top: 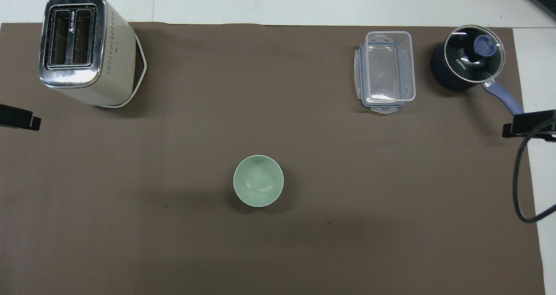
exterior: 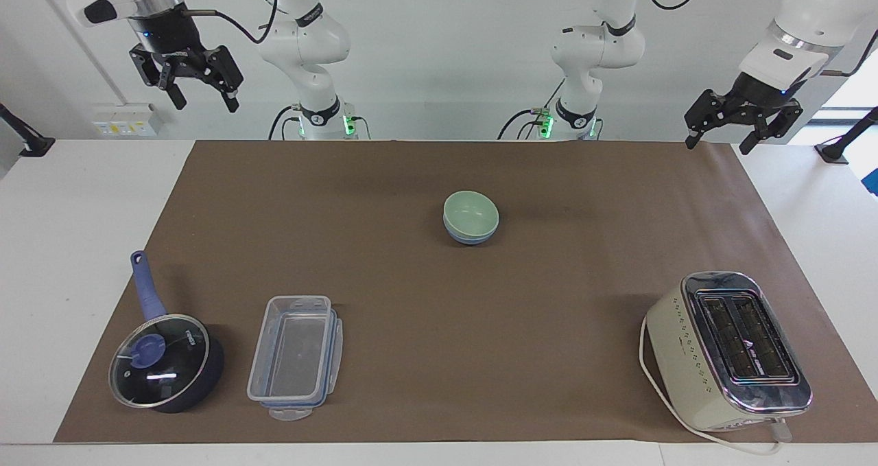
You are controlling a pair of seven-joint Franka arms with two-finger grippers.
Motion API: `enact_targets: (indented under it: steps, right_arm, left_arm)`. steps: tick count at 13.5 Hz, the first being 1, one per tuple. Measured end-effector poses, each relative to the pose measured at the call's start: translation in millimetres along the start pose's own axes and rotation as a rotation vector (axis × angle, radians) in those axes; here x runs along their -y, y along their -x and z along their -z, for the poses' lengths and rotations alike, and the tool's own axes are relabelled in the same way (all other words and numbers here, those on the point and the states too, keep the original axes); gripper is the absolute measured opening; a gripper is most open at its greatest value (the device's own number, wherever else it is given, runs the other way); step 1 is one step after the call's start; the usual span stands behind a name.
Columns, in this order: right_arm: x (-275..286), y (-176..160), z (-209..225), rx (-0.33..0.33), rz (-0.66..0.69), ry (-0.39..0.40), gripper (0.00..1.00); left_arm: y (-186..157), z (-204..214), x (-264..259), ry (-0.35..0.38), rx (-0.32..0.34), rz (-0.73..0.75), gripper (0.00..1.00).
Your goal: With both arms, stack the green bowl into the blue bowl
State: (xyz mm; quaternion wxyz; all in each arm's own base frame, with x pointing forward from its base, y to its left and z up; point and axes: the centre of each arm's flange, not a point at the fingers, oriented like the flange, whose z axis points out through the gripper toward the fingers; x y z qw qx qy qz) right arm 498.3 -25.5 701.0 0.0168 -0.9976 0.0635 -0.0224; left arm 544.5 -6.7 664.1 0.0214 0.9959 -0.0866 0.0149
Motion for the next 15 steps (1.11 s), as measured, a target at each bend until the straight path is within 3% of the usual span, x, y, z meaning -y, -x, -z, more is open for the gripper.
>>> enact_targets:
  steps: [15]
  right_arm:
    - [-0.6, -4.2, -20.0, 0.034, 0.015, 0.047, 1.00]
  left_arm:
    - [0.3, 0.3, -0.1, 0.000, 0.001, 0.000, 1.00]
